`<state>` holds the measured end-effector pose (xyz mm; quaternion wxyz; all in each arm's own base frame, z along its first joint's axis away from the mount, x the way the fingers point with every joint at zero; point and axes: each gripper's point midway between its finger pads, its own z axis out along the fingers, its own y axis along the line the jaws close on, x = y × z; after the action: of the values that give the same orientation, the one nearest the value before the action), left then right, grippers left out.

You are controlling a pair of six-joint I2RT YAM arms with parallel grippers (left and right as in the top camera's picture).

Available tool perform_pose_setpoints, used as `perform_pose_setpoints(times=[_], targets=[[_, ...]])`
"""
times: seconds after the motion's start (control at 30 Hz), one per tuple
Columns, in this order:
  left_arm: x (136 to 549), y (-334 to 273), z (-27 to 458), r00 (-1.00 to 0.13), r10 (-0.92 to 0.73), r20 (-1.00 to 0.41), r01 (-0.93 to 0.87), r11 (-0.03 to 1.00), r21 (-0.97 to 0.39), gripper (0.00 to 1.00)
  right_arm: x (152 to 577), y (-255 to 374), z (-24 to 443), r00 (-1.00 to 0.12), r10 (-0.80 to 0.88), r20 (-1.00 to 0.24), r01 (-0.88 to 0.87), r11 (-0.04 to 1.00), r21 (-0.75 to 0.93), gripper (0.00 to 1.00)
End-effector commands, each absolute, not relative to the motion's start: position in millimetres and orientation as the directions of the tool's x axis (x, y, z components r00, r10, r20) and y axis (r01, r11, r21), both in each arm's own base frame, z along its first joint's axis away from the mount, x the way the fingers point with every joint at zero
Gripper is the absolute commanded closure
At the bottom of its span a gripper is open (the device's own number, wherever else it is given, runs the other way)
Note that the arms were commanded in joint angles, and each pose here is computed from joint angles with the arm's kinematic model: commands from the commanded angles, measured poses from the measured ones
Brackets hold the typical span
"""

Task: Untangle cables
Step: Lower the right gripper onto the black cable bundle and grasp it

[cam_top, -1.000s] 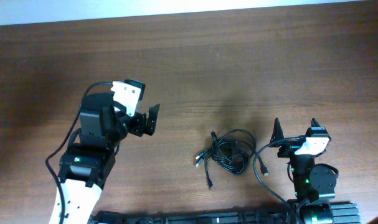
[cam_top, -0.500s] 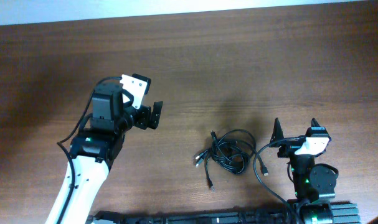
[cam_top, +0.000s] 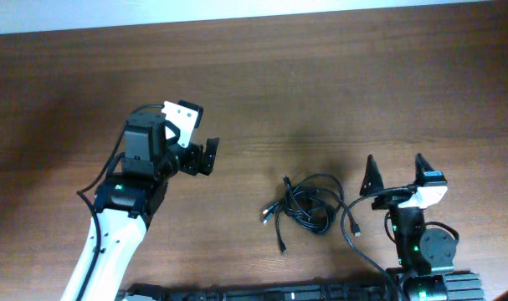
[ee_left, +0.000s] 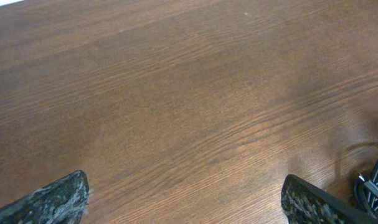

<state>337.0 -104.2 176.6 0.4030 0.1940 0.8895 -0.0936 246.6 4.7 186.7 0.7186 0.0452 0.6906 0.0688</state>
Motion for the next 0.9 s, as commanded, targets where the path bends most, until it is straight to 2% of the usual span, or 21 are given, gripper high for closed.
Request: perform_pose_setpoints(times=[0.0, 0.07, 0.17, 0.37, 0.47, 0.6, 0.73, 0.87], targets=[[339.9, -108.0, 183.9, -0.581, 0.284, -0.762, 0.440, 0.898, -0.001, 0.01, 234.9, 48.1, 209.1, -0.008, 0.291, -0.957, -0.296, 0.913, 0.280, 0.02], [339.1, -108.2, 183.1, -0.585, 0.285, -0.760, 0.441, 0.897, -0.003, 0.01, 224.1, 55.3, 222.6, -0.067, 0.286, -0.956, -0.321, 0.901, 0.292, 0.01], [338.6, -108.1, 182.5, -0.587, 0.285, -0.758, 0.441, 0.897, -0.004, 0.01, 210.0, 46.5, 234.2, -0.165, 0.279, -0.946, -0.235, 0.920, 0.313, 0.01], [338.7, -108.1, 182.6, -0.587, 0.285, -0.758, 0.441, 0.897, -0.004, 0.01, 203.2, 44.9, 225.0, -0.472, 0.284, -0.835, -0.107, 0.921, 0.374, 0.01], [338.7, -108.1, 182.6, -0.587, 0.285, -0.758, 0.441, 0.897, -0.004, 0.01, 207.6, 53.0, 223.6, -0.633, 0.282, -0.721, -0.070, 0.906, 0.417, 0.01], [338.8, -108.2, 182.8, -0.586, 0.285, -0.759, 0.441, 0.897, -0.004, 0.01, 219.2, 67.3, 208.7, -0.765, 0.275, -0.582, -0.053, 0.874, 0.483, 0.01], [339.0, -108.3, 183.0, -0.585, 0.285, -0.760, 0.442, 0.897, -0.004, 0.01, 223.8, 89.3, 171.8, -0.900, 0.256, -0.354, -0.002, 0.807, 0.590, 0.01], [345.1, -118.4, 195.8, -0.532, 0.271, -0.802, 0.477, 0.879, -0.020, 0.01, 227.0, 90.8, 119.4, -0.962, 0.255, -0.103, 0.150, 0.801, 0.579, 0.01]])
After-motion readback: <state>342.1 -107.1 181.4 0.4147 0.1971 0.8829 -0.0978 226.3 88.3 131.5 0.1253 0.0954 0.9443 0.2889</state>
